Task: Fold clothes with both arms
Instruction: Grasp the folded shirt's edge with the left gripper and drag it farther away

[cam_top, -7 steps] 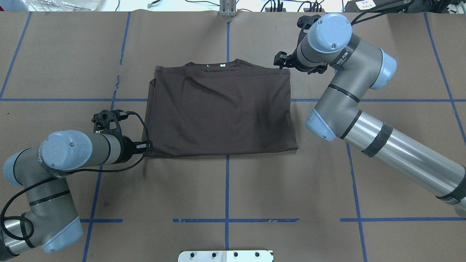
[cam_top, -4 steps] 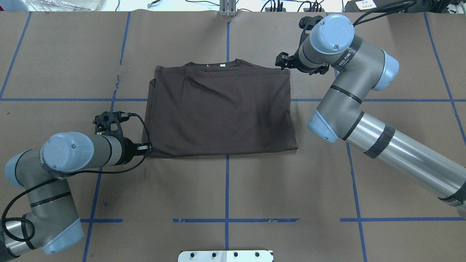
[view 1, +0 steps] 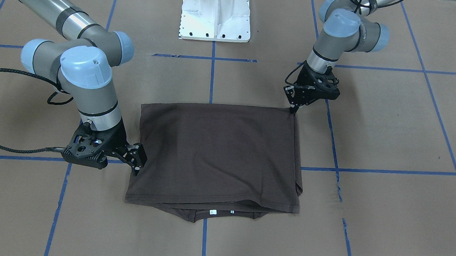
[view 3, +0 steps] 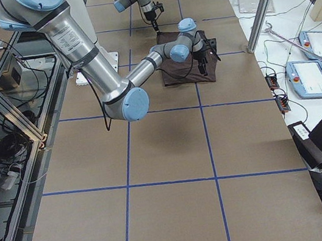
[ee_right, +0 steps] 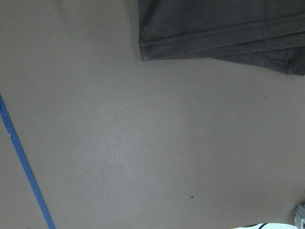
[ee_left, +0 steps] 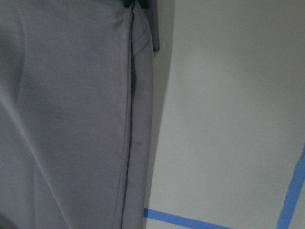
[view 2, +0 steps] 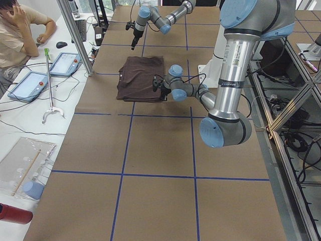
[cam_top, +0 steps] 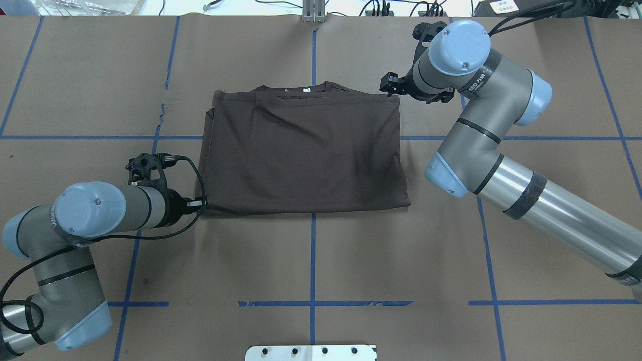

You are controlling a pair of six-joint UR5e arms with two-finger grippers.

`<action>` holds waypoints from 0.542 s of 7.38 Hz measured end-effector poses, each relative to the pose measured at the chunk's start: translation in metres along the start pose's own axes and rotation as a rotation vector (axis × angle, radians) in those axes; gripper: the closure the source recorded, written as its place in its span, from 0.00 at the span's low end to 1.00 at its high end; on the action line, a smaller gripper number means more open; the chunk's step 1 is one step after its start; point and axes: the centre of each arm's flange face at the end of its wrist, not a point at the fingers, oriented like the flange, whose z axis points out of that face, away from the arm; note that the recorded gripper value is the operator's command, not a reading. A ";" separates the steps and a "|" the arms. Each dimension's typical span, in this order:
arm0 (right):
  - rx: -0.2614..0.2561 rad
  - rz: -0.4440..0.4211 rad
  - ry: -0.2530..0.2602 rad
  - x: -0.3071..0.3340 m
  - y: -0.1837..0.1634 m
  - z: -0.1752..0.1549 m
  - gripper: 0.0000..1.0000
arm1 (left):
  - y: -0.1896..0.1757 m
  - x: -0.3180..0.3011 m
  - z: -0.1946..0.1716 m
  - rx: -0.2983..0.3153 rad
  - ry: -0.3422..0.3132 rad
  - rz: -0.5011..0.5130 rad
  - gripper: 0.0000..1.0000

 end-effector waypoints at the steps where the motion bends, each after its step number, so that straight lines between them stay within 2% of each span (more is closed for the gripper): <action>1: 0.001 0.001 -0.002 0.000 0.000 -0.001 0.00 | -0.026 -0.020 -0.004 0.038 -0.027 0.070 1.00; 3: 0.003 0.008 -0.006 -0.002 0.000 -0.003 0.00 | -0.121 -0.073 0.001 0.142 -0.140 0.173 1.00; 4: 0.004 0.011 -0.008 -0.002 0.000 -0.004 0.00 | -0.174 -0.079 0.016 0.187 -0.184 0.183 1.00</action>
